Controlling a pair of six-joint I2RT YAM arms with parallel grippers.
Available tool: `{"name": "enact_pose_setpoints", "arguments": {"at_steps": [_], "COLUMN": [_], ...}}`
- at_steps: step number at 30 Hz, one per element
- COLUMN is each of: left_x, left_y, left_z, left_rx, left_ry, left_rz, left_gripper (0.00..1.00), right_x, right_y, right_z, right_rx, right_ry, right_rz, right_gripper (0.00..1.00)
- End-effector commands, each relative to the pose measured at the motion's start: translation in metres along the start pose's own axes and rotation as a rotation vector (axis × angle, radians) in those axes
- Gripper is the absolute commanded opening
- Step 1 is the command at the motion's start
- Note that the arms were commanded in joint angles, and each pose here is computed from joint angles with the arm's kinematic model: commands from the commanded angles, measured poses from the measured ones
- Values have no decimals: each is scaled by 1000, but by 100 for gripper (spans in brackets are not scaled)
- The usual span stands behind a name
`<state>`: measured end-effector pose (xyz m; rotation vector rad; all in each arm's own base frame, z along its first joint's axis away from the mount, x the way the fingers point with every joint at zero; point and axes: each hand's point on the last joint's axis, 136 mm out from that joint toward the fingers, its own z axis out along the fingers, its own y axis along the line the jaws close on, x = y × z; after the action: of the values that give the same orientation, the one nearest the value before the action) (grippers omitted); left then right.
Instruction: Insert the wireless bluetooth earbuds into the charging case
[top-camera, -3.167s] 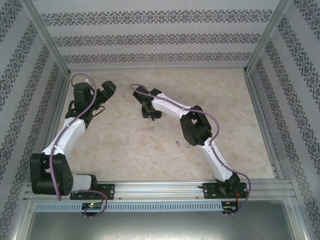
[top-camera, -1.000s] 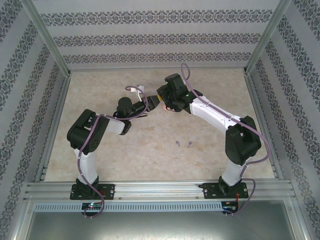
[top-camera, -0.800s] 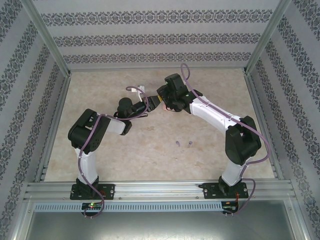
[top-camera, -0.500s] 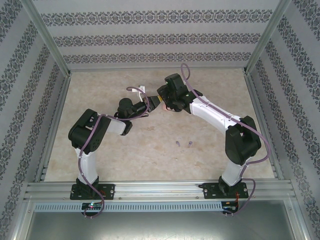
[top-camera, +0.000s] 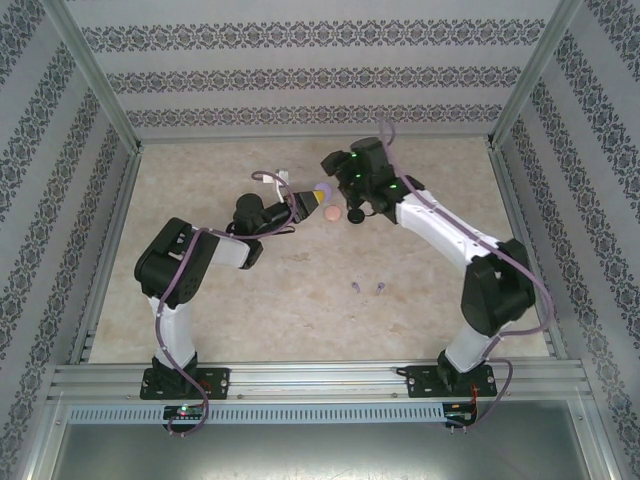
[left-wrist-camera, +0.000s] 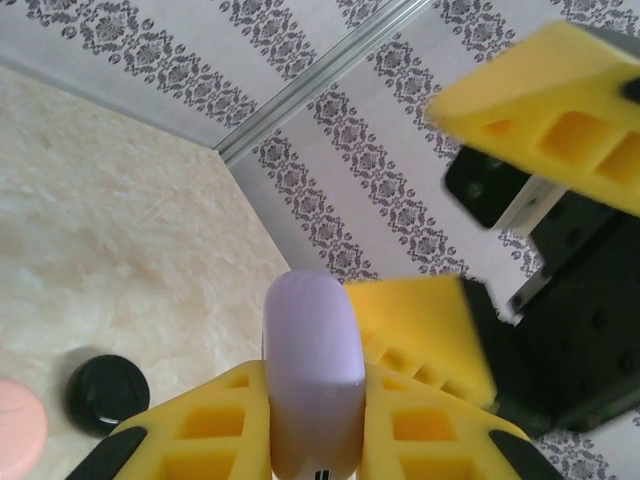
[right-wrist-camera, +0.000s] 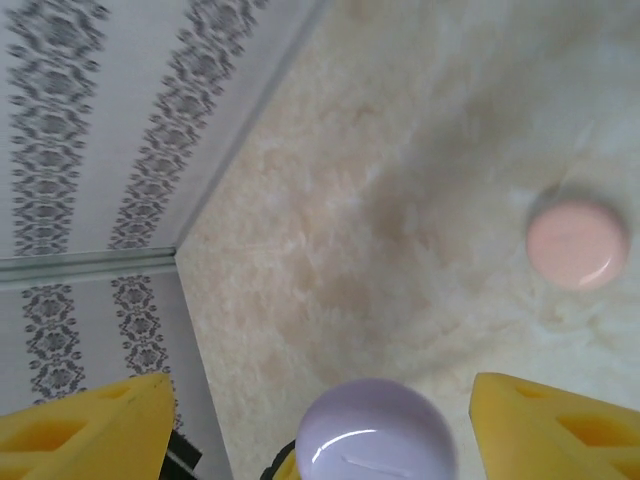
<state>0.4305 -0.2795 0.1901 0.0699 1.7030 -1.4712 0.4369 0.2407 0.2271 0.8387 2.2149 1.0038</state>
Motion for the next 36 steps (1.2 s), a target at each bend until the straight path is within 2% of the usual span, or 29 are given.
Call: {"name": "enact_pose_setpoints", "arguments": {"at_steps": [1,4,9,13,18,24,32,36], "left_x": [-24,-29,-31,-30,-29,-28,-29,-30], "left_y": [-23,-28,-45,-59,-68,-72,-78,-83], "left_z": [-14,-23,-31,-33,-36,-37,-37,-39], "left_rx": [55,61,90,108,113,116,135,145], "left_ry": [33,90,191,262,301,318,329,326], "left_rz": [39,60,99,134,156,156,165,175], "left_gripper": [0,0,0,0,0,0,0,0], "right_x": [-13,-12,7,30,45,59,60,49], "right_y": [16,3,0,5,14,24,21,-1], "right_z": [-32,-37,-41,-43,-39,-32,-13,0], "right_rx": [-104,-132,-283,-406,-489,-515,-485,-425], "right_ry": [-16,12,78,151,209,242,254,241], "right_rz": [-210,-360,-625,-736,-758,-776,-764,-733], "right_gripper": [78,78,78,78,76,76,73,70]}}
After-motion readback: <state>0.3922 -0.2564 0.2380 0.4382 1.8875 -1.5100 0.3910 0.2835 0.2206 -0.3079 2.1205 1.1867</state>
